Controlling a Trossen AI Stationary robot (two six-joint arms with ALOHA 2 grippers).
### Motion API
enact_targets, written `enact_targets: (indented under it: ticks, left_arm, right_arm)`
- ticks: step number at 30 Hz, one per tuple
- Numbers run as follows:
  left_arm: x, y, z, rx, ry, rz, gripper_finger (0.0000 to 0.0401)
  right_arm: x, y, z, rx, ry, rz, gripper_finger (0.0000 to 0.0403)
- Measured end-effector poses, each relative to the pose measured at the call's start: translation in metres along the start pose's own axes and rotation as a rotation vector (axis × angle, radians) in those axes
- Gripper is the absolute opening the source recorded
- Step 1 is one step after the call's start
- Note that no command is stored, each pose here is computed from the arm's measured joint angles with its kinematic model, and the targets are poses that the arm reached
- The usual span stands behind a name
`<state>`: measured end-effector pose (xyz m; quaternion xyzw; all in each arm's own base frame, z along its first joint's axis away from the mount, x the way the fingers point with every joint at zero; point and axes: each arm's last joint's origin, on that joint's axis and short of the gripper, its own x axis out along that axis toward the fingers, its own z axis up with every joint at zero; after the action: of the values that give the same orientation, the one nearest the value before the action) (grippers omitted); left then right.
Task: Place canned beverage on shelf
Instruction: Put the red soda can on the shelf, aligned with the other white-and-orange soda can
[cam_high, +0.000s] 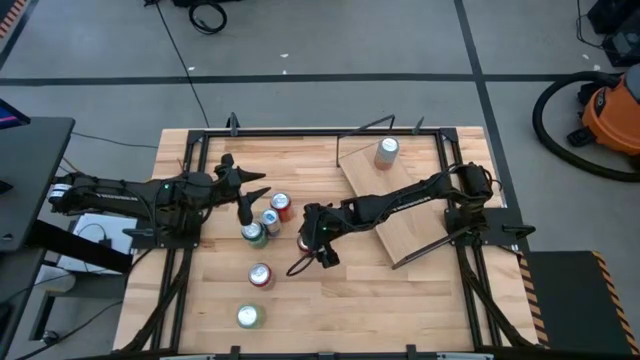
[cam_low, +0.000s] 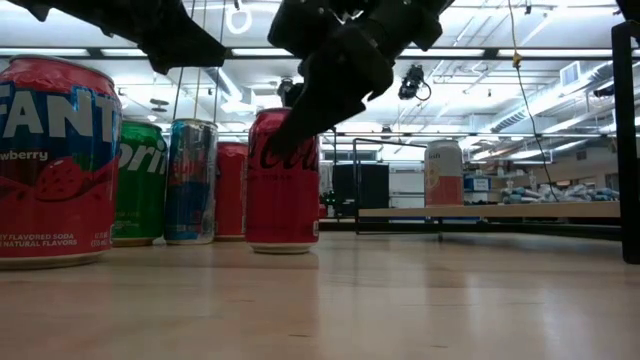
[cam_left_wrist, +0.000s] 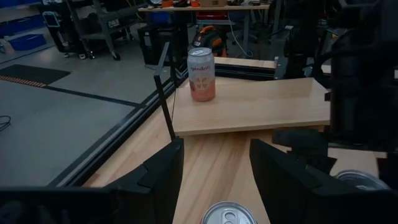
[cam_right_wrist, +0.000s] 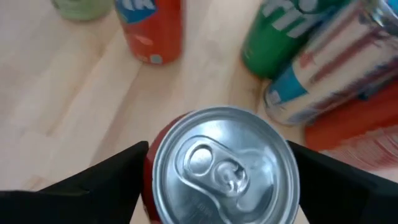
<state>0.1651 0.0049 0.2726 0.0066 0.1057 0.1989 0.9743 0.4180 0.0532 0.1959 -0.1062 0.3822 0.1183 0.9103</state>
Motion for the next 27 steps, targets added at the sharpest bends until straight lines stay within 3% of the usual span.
enact_targets:
  ticks: [7,27]
  left_arm:
    - [0.0,0.0,0.0,0.003,0.0,0.0,0.0194]
    - [0.0,0.0,-0.001,0.008,0.007,0.001,0.0194]
  right_arm:
    - [-0.003,-0.002,0.003,0.0,0.013,-0.012,0.0324]
    - [-0.028,-0.045,0.01,0.074,0.201,-0.128,0.0336]
